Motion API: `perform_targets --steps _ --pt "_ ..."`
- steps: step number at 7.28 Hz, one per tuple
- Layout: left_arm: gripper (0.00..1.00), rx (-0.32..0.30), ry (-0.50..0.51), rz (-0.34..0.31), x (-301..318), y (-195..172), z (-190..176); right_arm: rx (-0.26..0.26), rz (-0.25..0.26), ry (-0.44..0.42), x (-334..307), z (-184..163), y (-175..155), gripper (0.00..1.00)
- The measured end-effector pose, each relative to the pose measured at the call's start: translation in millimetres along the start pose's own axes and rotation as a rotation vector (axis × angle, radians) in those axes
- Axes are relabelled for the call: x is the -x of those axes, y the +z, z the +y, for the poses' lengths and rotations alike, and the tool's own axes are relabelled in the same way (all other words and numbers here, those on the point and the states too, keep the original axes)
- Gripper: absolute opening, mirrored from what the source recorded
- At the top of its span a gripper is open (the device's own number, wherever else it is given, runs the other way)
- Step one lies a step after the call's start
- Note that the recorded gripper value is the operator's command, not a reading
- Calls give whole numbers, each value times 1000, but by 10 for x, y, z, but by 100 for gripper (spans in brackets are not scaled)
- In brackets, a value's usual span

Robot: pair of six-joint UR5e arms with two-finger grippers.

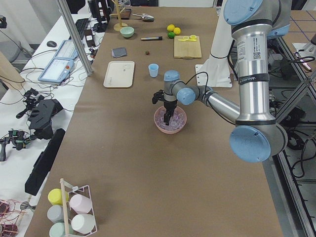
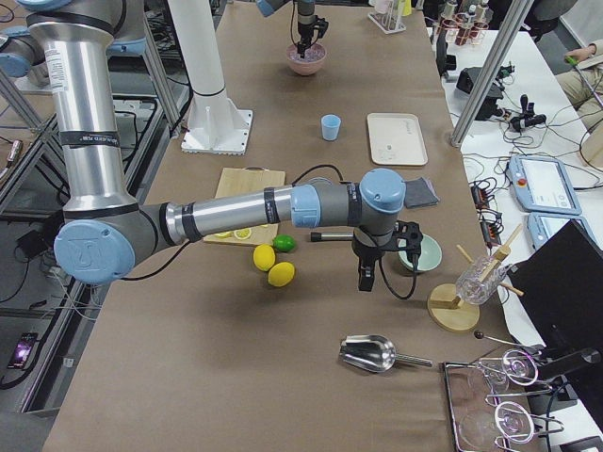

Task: Mash ice and strawberries in cup
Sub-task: 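Lower the left gripper into the bowl and grasp a third ice cube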

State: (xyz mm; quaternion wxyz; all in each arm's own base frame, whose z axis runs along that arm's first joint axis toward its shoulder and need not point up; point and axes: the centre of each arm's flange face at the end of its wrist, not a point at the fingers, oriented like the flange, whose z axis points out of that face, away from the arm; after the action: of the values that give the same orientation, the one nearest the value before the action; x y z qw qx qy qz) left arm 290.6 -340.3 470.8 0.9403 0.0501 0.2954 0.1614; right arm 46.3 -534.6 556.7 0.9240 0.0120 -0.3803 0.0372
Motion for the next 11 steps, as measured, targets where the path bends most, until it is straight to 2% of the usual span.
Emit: perform_targets --steps 5,11 --pt "60 12 29 4 -52 24 49 -3 -1 3 17 8 -18 100" --pt "60 29 31 -1 -12 73 101 -5 -2 2 23 9 -23 100"
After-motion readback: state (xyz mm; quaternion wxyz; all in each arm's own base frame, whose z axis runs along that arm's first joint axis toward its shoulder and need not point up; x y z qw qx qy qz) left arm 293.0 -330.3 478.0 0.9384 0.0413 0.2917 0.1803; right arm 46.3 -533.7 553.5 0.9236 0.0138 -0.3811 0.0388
